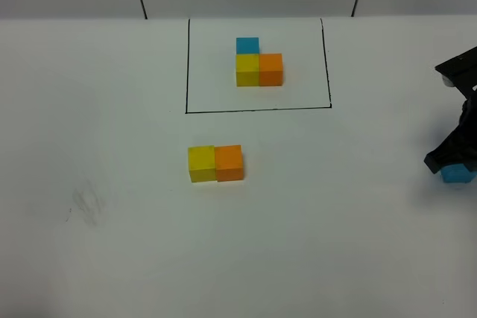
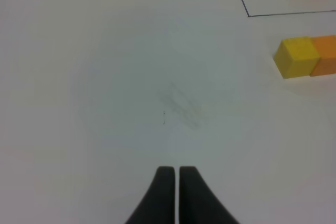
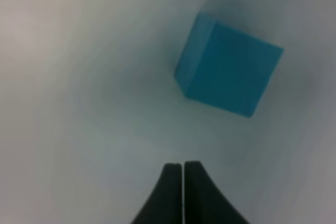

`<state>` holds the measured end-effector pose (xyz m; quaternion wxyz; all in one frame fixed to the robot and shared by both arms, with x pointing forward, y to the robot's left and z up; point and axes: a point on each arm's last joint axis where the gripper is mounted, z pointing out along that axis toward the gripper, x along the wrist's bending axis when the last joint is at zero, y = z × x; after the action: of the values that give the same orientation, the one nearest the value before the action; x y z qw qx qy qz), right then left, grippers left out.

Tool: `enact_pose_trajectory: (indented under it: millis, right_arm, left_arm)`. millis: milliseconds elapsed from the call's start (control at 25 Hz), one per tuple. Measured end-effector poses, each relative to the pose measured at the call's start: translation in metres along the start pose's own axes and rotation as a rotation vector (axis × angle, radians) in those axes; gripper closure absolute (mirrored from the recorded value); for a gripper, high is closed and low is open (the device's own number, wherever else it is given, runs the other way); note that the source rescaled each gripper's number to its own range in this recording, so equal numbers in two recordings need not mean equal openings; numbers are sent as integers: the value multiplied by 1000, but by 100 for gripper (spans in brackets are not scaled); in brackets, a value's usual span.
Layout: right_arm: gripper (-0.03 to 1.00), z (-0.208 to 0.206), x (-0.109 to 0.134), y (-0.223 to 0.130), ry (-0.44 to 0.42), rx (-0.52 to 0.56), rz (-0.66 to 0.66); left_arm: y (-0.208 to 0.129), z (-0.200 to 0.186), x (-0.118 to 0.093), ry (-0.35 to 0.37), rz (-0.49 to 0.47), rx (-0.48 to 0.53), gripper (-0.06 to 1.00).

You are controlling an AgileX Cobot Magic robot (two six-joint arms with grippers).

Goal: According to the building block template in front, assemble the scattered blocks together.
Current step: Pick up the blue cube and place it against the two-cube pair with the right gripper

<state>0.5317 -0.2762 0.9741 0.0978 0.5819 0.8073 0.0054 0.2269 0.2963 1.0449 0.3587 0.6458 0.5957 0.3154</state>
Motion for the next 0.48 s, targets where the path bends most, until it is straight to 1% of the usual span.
enact_pose_trajectory:
  millis: [320, 400, 480]
  right_arm:
    - [95, 2, -1, 10, 5, -141, 264]
    - [92, 3, -1, 12, 8, -155, 301]
    - [86, 6, -1, 13, 10, -149, 314]
  left_arm:
    - [0, 0, 0, 0, 0, 0, 94]
    - [0, 0, 0, 0, 0, 0, 94]
    - [0, 0, 0, 0, 0, 0, 94]
